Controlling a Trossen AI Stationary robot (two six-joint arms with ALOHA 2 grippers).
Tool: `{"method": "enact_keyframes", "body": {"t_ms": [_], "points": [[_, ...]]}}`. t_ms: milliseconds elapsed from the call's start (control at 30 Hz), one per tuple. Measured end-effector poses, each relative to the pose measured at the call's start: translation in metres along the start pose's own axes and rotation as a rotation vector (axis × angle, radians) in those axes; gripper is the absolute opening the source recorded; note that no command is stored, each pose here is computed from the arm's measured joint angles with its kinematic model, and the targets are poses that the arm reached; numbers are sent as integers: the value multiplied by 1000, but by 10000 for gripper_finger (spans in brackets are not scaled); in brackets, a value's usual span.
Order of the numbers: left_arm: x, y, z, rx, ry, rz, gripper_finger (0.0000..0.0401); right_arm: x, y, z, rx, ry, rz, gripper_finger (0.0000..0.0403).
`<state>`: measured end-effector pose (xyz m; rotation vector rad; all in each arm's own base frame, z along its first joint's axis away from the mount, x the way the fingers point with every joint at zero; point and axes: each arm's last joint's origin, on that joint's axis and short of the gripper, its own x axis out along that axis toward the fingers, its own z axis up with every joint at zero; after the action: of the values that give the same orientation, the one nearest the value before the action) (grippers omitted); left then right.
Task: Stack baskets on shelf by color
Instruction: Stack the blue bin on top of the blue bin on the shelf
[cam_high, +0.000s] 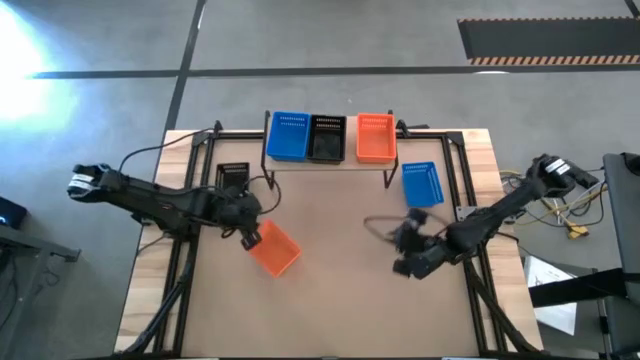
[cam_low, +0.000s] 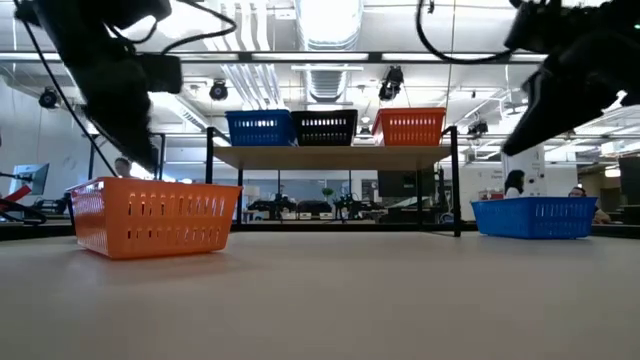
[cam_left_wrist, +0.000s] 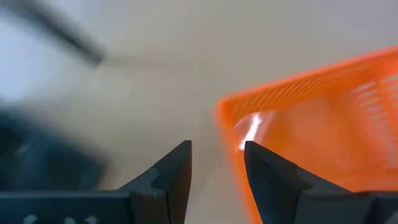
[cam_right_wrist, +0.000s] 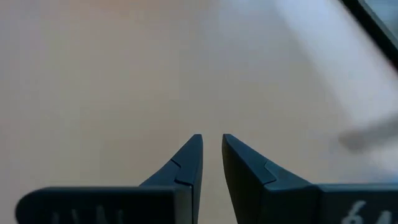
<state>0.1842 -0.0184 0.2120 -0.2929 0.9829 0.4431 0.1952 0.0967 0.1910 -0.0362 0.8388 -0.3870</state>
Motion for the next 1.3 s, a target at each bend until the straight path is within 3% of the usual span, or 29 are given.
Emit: {"method": "enact_keyframes", "body": {"t_ms": [133, 267, 433, 633, 767, 1067, 1300], "points": [[21, -13, 4, 62, -181, -117, 132, -19, -35, -2, 111, 118, -121, 60], [35, -25, 11, 151, -355, -192, 132, -24, -60, -5, 160, 237, -159, 82], [45, -36, 22, 232, -512, -228, 132, -13, -78, -3, 127, 324, -182, 130], [57, -42, 24, 269, -541, -225, 132, 11, -94, -2, 16, 492, -193, 178], [61, -43, 23, 273, -531, -222, 132, 26, -100, -3, 24, 576, -218, 186], [55, -52, 22, 300, -578, -263, 132, 60, -93, -14, -32, 754, -262, 144], [51, -59, 20, 318, -601, -295, 132, 74, -82, -16, -74, 824, -195, 27]]}}
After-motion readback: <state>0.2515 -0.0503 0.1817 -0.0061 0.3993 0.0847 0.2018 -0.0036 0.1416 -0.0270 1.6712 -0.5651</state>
